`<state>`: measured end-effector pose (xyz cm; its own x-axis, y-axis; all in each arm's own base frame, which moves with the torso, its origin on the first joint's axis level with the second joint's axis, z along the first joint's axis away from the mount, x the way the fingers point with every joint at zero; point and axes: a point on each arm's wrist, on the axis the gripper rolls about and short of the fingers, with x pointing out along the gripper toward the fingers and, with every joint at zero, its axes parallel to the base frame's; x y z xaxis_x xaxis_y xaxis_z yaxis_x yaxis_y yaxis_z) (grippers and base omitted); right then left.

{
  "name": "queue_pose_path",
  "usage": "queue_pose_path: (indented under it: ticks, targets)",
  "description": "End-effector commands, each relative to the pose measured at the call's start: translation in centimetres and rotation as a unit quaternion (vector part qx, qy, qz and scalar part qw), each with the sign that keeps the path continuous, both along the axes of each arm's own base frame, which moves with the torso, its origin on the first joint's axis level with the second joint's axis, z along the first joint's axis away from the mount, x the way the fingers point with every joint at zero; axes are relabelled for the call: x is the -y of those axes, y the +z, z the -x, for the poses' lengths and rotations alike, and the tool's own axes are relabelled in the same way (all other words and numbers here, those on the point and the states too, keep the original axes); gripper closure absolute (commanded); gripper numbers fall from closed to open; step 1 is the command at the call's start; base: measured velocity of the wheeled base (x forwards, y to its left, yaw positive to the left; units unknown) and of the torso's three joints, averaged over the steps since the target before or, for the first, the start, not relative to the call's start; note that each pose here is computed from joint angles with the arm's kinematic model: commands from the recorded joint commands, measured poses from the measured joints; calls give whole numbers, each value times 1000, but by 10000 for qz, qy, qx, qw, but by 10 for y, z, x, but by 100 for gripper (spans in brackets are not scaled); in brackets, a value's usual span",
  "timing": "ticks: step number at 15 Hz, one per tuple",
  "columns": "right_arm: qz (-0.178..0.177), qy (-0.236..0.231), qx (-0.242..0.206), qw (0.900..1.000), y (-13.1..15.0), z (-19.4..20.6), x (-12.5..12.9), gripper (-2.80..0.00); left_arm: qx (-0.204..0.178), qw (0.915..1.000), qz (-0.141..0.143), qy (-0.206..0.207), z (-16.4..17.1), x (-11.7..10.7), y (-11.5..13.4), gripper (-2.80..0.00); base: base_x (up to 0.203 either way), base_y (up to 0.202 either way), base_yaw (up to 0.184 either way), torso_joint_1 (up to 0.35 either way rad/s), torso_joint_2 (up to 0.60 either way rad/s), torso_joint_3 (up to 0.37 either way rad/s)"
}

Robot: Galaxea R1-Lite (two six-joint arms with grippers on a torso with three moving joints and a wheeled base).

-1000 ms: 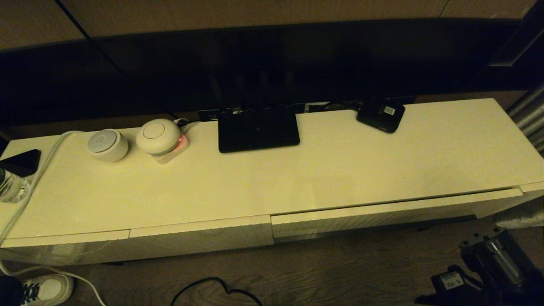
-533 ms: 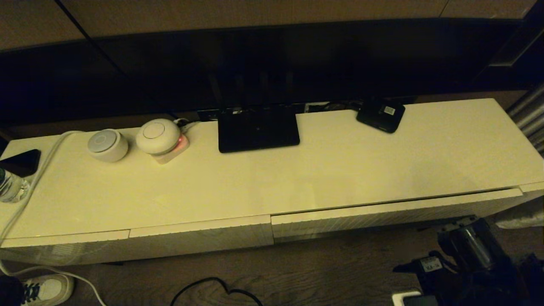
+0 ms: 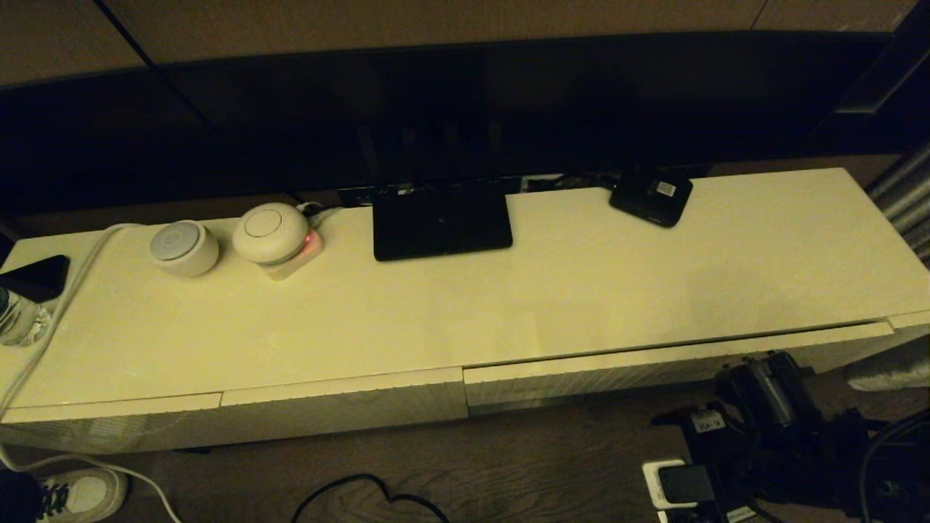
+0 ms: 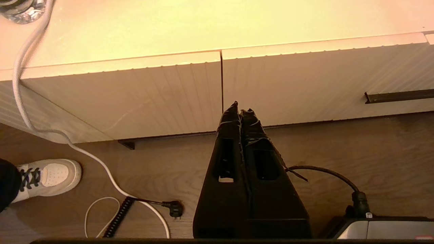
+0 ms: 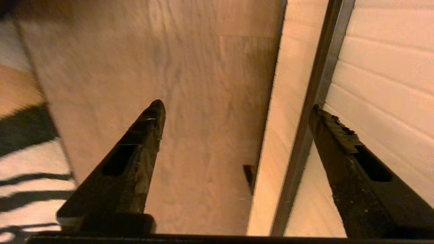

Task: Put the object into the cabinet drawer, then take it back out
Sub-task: Open the drawer

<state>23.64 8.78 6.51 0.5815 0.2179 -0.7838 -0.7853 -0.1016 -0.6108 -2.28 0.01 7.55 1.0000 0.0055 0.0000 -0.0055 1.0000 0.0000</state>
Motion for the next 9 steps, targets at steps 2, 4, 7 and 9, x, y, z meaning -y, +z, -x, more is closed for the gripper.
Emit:
queue_pose_path:
  ticks: [2, 4, 7, 9]
  targets:
    - [45, -62, -3, 10000, -11, -12, 2, -280, -15, 10000, 0, 3, 0, 0, -1, 0, 0, 0, 0, 0, 0, 0]
    - [43, -131, 4, 9999, -14, -17, 5, -280, -15, 10000, 0, -4, 0, 0, -1, 0, 0, 0, 0, 0, 0, 0]
    - [22, -231, 84, 9997, -19, -27, 7, -280, -15, 10000, 0, 3, 0, 0, -1, 0, 0, 0, 0, 0, 0, 0]
    - [2, -270, 126, 9996, -24, -34, 7, -280, -15, 10000, 0, -4, 0, 0, -1, 0, 0, 0, 0, 0, 0, 0]
